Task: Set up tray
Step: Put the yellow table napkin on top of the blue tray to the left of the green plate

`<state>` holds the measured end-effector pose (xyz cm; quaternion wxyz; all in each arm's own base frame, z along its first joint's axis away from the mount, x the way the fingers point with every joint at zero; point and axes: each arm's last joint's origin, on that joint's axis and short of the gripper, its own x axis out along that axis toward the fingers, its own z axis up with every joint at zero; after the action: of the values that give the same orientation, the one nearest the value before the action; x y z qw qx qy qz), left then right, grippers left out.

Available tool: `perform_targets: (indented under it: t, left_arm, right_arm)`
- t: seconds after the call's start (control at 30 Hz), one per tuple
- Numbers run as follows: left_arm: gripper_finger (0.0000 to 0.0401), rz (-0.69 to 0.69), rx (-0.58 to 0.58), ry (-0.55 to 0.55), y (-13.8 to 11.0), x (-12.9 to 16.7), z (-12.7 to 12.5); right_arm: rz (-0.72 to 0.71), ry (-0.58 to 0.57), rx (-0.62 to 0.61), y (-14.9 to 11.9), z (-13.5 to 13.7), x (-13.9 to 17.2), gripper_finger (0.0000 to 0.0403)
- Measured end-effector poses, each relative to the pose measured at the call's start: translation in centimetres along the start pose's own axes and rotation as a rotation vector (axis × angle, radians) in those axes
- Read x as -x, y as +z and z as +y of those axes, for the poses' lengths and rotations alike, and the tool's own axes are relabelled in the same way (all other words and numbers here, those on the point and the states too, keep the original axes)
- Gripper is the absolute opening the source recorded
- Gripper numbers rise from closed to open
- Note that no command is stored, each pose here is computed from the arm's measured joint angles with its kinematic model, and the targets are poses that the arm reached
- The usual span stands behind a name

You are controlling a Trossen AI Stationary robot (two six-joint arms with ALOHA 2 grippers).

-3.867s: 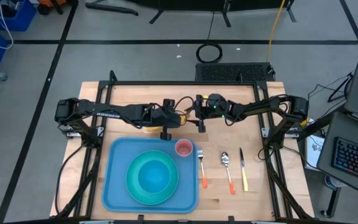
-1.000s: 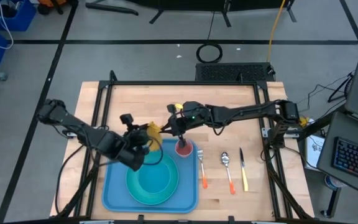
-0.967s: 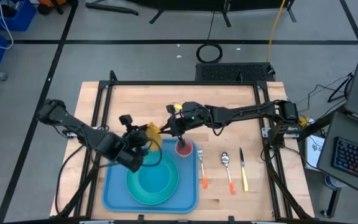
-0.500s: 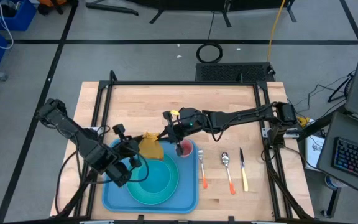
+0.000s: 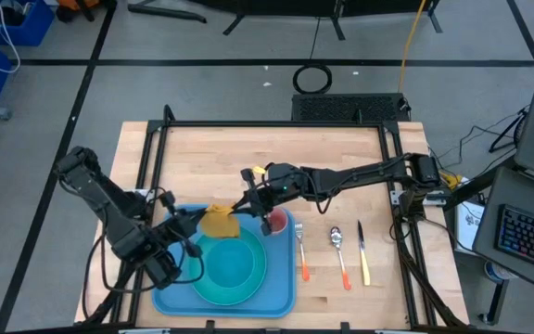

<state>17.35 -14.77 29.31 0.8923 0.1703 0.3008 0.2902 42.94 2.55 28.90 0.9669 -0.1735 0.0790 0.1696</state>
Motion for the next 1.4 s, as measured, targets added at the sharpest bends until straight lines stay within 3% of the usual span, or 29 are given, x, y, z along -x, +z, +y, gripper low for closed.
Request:
perform_targets:
  t: [0.43, 0.73, 1.03, 1.4]
  left_arm:
    - [0.0000, -0.072, 0.029, -0.013, -0.4, 1.3, -0.1]
    - [0.0000, -0.088, 0.065, -0.008, -0.4, 1.3, -0.1]
    - [0.0000, -0.059, 0.163, -0.092, -1.1, 2.7, -0.6]
    - [0.0000, -0.022, 0.273, -0.194, -2.3, 4.7, -1.0]
  right_arm:
    - [-0.031, -0.007, 0.005, 0.3, -0.1, 0.0, 0.0002]
    - [-0.061, -0.004, -0.003, 0.7, 0.1, 0.0, 0.0060]
    - [-0.070, -0.012, -0.006, 0.9, 0.2, 0.0, 0.0124]
    - [-0.048, -0.005, -0.013, 0.6, 0.3, 0.0, 0.0143]
